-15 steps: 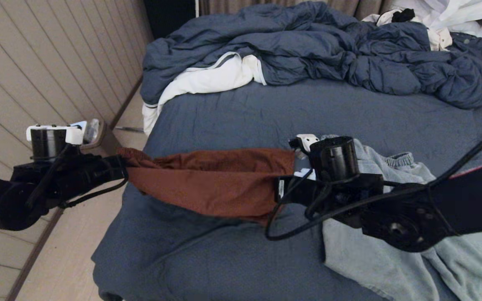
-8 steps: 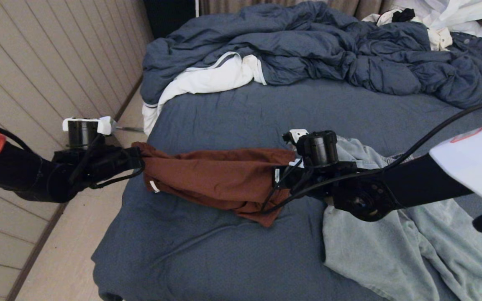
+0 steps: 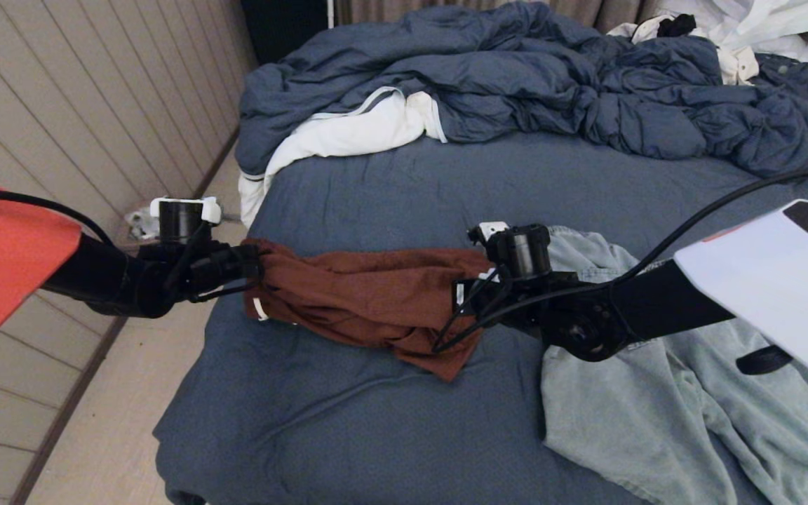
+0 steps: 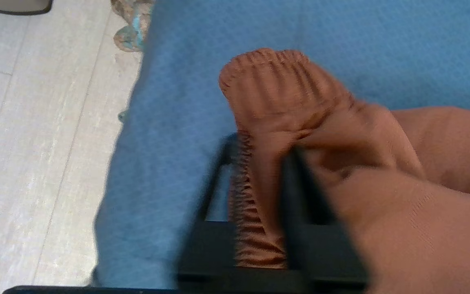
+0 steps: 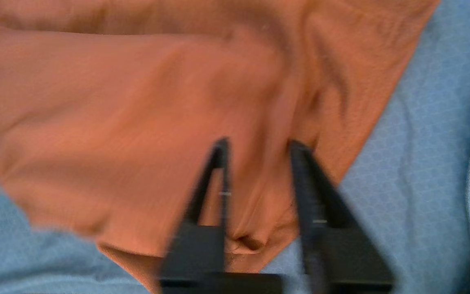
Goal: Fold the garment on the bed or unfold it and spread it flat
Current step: Fold the brown shorts
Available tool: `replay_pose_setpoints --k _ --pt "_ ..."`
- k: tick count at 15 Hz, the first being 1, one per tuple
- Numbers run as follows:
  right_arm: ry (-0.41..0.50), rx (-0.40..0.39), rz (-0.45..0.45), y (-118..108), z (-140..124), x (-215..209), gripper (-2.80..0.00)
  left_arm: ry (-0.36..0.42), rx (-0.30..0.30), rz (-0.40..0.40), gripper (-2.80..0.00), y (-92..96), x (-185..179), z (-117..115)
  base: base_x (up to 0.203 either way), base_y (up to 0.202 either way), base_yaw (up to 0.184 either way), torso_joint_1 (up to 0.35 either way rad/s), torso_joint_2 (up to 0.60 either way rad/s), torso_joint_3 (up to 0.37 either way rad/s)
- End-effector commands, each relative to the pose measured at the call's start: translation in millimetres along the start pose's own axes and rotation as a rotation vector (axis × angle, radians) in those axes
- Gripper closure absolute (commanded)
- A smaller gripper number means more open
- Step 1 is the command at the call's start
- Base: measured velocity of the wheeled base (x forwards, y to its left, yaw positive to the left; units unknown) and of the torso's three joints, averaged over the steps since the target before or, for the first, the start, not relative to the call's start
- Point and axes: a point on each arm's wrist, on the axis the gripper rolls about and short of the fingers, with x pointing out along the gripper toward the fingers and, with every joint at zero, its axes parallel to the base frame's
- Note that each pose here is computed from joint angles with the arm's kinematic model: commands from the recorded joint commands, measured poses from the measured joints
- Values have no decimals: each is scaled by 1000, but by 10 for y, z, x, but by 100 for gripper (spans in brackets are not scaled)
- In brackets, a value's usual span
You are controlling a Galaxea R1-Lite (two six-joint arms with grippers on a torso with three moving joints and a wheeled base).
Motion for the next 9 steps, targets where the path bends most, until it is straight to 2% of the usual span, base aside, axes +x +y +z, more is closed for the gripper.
replay_pose_setpoints --k 1,3,7,9 --pt "1 -3 -3 -32 -18 71 -280 -17 -4 7 -280 -34 21 10 0 0 0 0 0 0" --pt "-16 4 -6 -52 28 63 -280 -64 -24 13 -280 -52 -71 132 0 0 0 0 0 0" --pt "-62 12 10 -33 199 -133 -280 -204 -140 22 -280 -104 -621 618 0 0 0 0 0 0" --pt "-74 12 26 9 243 -247 -280 -218 -209 39 -280 -91 -794 681 0 0 0 0 0 0"
